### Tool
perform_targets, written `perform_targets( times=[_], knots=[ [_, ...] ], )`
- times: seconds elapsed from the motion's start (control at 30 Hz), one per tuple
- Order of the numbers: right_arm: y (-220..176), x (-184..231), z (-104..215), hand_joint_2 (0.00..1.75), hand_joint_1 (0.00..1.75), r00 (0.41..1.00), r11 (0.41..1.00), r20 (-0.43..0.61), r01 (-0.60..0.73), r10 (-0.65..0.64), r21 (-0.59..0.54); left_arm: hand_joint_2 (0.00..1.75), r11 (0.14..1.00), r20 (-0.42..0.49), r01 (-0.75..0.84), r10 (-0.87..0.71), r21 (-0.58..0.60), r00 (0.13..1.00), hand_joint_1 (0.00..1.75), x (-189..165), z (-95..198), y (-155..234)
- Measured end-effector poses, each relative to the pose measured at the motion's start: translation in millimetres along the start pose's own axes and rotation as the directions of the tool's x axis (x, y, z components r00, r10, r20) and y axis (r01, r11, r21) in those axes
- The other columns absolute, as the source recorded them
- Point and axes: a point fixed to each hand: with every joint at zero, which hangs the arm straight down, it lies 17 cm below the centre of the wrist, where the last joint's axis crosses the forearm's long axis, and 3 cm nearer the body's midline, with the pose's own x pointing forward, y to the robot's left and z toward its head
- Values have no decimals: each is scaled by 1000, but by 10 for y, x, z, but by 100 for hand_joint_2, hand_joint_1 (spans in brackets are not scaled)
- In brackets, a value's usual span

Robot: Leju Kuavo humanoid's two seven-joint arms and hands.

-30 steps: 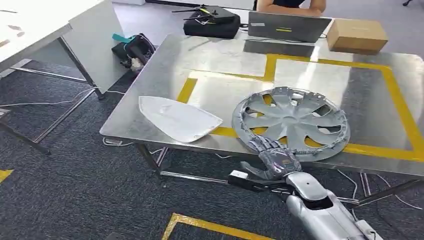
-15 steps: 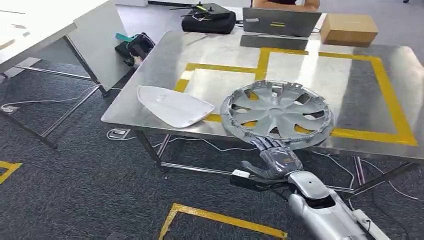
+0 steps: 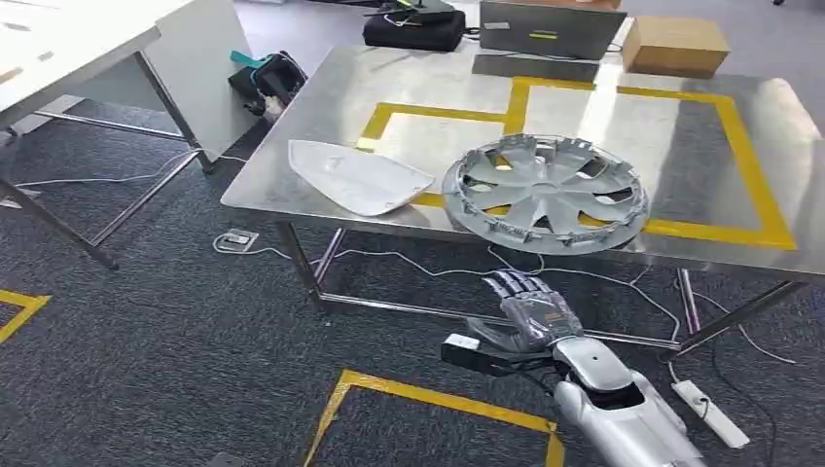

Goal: Take the parts from the cabinet and place them on the table.

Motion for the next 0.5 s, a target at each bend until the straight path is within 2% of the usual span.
perform_targets(
  times=[0.07,0.13,0.27,0.5],
  knots=[
    [11,-27,9,0,0,999,1000,-19,-25,25,2,0,1000,-9,0,0,5,1000,0,11,5,-34],
    [86,-5,63,0,0,998,999,-38,-46,47,26,0,1000,-44,15,-15,14,999,0,40,52,-239],
    [101,101,138,0,0,998,998,-36,-46,47,34,0,999,-30,35,-36,-30,999,0,186,148,-627],
    [36,197,148,0,0,999,999,-27,-31,32,19,0,998,-17,50,-51,-43,999,0,243,159,-678]
  ],
)
